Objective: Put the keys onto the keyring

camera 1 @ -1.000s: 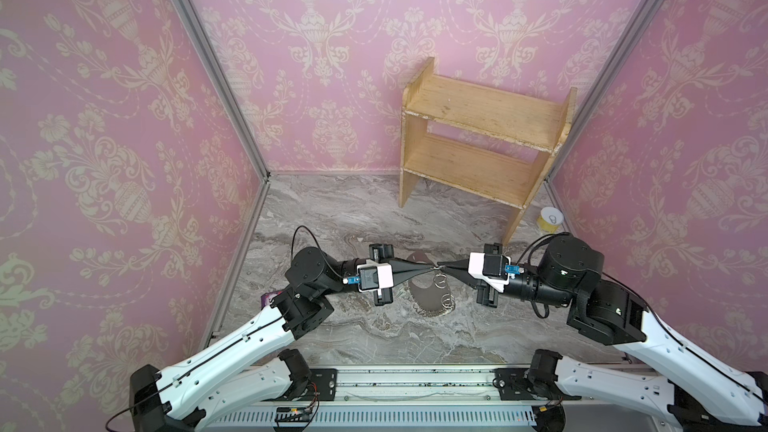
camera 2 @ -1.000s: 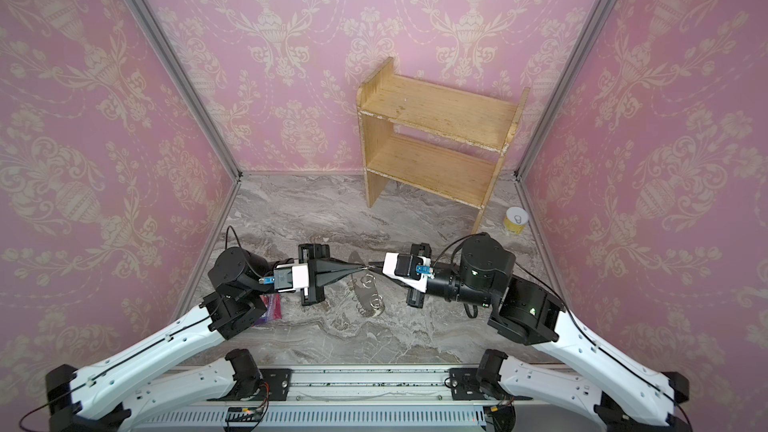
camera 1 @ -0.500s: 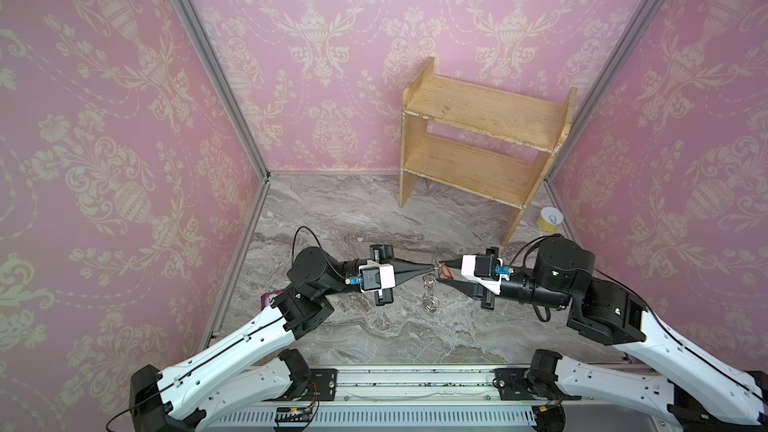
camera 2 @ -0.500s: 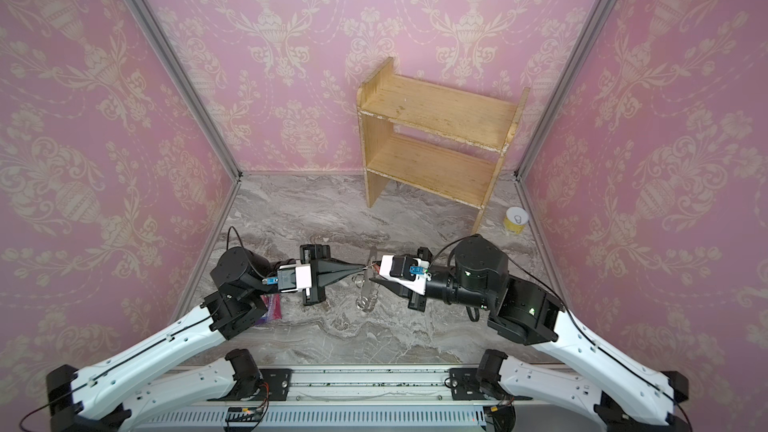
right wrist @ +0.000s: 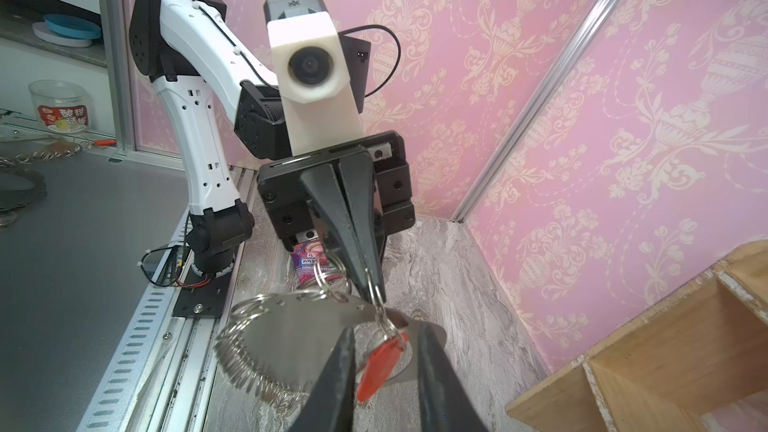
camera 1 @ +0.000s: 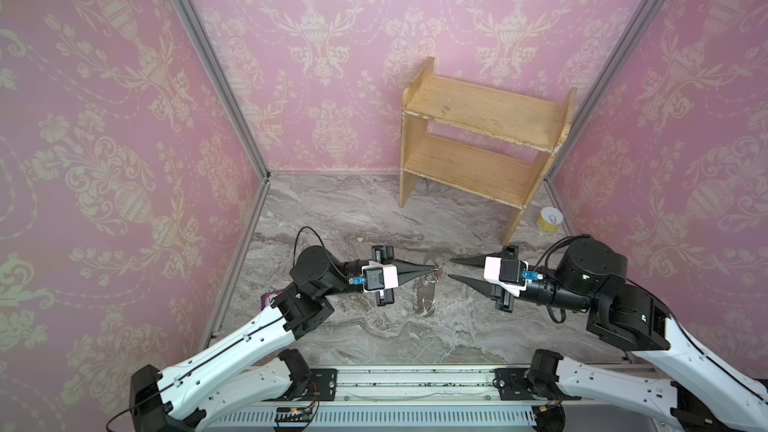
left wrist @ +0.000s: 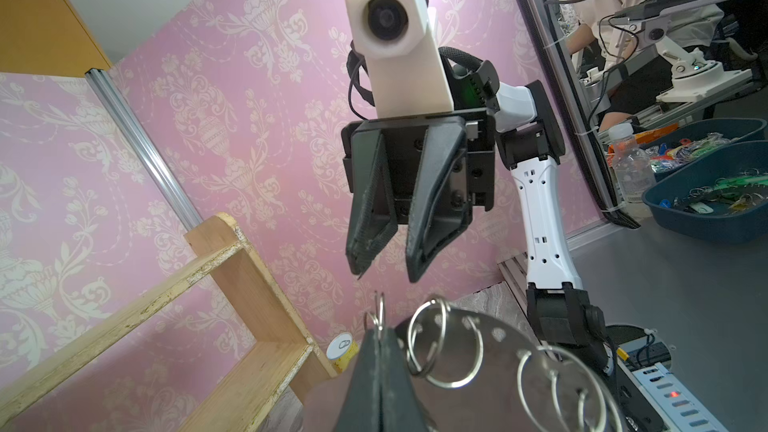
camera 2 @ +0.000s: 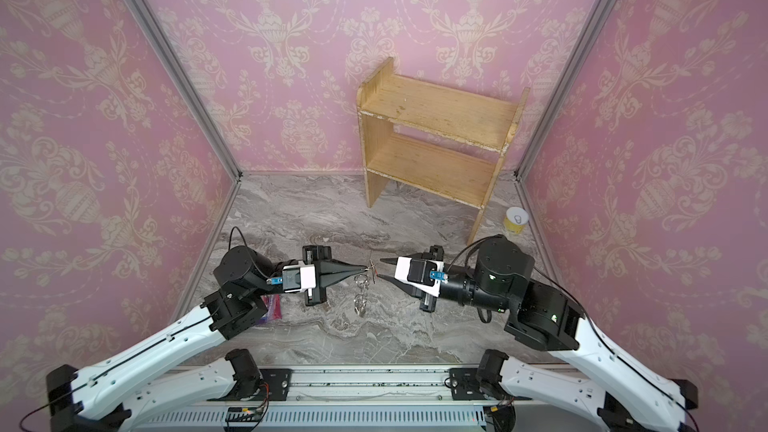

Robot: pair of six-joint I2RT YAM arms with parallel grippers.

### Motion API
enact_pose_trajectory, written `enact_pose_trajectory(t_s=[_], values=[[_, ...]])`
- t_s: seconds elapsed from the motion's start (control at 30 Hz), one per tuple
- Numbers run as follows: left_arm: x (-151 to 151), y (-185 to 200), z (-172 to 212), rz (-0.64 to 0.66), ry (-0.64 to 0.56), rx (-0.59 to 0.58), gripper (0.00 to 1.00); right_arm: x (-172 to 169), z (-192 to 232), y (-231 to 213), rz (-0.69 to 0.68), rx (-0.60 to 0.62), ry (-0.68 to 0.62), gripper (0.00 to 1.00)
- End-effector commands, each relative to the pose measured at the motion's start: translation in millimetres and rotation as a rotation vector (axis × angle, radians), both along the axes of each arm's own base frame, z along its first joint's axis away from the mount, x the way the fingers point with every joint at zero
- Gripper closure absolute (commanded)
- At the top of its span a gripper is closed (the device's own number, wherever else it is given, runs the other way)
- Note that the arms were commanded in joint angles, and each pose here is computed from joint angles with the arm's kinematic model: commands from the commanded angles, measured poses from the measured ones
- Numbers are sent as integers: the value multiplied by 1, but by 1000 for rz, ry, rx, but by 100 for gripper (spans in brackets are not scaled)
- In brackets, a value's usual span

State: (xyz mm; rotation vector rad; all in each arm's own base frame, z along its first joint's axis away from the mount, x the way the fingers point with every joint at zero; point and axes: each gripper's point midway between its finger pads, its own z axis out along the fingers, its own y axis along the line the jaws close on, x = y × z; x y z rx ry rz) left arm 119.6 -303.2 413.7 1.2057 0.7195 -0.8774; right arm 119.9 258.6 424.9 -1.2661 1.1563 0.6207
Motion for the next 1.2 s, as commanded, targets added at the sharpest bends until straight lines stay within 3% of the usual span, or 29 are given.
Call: enact_pose_trajectory(t_s=[0.0, 0.67, 1.03, 1.17], values=[[-7, 8, 22, -7, -46, -42, 100, -4, 10, 4, 30, 15, -26, 74], [-10, 9, 25, -20, -45, -48, 100, -5, 5, 12, 64, -2, -16, 87], [-11, 9, 26, -28, -43, -44, 100, -6, 2, 16, 82, -24, -9, 84], [-11, 10, 26, -24, -46, -45, 100, -6, 1, 16, 81, -26, -9, 88]])
